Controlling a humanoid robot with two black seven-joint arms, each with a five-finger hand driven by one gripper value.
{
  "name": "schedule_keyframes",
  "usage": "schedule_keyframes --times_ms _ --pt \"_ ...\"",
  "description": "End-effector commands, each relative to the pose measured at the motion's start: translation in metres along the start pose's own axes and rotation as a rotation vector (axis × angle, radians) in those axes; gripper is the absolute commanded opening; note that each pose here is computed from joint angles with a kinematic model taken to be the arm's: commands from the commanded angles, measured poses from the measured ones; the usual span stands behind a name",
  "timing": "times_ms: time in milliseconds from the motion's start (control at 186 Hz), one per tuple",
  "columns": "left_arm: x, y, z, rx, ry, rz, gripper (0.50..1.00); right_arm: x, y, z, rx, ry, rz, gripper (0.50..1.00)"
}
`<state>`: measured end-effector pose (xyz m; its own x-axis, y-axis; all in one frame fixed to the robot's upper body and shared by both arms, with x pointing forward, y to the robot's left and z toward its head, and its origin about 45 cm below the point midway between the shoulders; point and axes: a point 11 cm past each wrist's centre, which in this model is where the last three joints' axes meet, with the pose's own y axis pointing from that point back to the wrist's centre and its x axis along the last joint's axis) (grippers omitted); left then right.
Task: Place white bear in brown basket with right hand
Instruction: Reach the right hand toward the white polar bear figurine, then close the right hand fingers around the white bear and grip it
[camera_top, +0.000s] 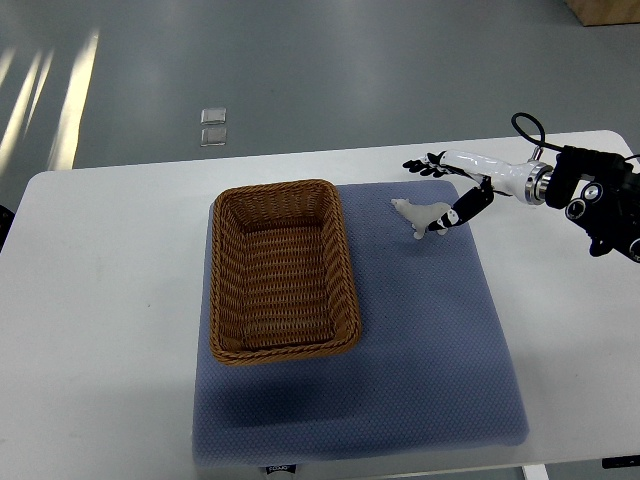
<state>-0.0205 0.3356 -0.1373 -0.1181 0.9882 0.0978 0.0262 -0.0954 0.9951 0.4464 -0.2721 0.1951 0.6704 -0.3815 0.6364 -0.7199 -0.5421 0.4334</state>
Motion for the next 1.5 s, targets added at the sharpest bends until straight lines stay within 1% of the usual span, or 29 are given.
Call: schedule_keyframes --times_ms 0,183,285,484,532,699,1311,1365,1413,1440,1445,1461,1467,1494 --pt "0.000 0.000 0.000 -0.001 -0.001 0.000 1.000 -0.007 -0.001 0.004 -0.020 0.032 -0.021 0.921" --pt "-0.001 0.000 0.001 -0.001 -0.003 -0.002 1.000 -0.012 -0.001 0.012 -0.055 0.086 -0.013 0.917" --pt "-0.001 0.000 0.001 -0.003 -0.003 -0.002 1.000 -0.017 -0.004 0.014 -0.074 0.119 -0.015 0.907" --pt "-0.001 0.000 0.001 -0.001 -0.001 -0.002 1.000 -0.015 -0.005 0.018 -0.111 0.137 0.016 0.862" --pt "-0.001 0.000 0.002 -0.004 -0.003 -0.002 1.000 -0.014 -0.005 0.020 -0.126 0.138 0.022 0.840" --pt "-0.001 0.000 0.002 -0.004 -0.002 -0.002 1.000 -0.012 -0.005 0.021 -0.146 0.146 0.038 0.807" --pt "-0.001 0.000 0.004 -0.008 -0.005 -0.002 1.000 -0.020 -0.011 0.019 -0.146 0.150 0.031 0.768" --pt "-0.001 0.000 0.004 -0.007 -0.005 -0.002 1.000 -0.021 -0.011 0.019 -0.148 0.160 0.034 0.752" --pt "-0.001 0.000 0.004 -0.008 -0.005 -0.002 1.000 -0.021 -0.011 0.020 -0.152 0.164 0.032 0.725" --pt "-0.001 0.000 0.004 -0.008 -0.005 -0.002 1.000 -0.022 -0.012 0.020 -0.152 0.165 0.030 0.721" --pt "-0.001 0.000 0.004 -0.008 -0.005 -0.002 1.000 -0.022 -0.011 0.021 -0.155 0.165 0.031 0.713" --pt "-0.001 0.000 0.004 -0.008 -0.005 -0.002 1.000 -0.023 -0.012 0.020 -0.154 0.165 0.031 0.709" --pt "-0.001 0.000 0.004 -0.008 -0.005 -0.002 1.000 -0.023 -0.013 0.020 -0.154 0.164 0.031 0.699" --pt "-0.001 0.000 0.004 -0.007 -0.005 -0.002 1.000 -0.024 -0.014 0.019 -0.153 0.165 0.029 0.686"
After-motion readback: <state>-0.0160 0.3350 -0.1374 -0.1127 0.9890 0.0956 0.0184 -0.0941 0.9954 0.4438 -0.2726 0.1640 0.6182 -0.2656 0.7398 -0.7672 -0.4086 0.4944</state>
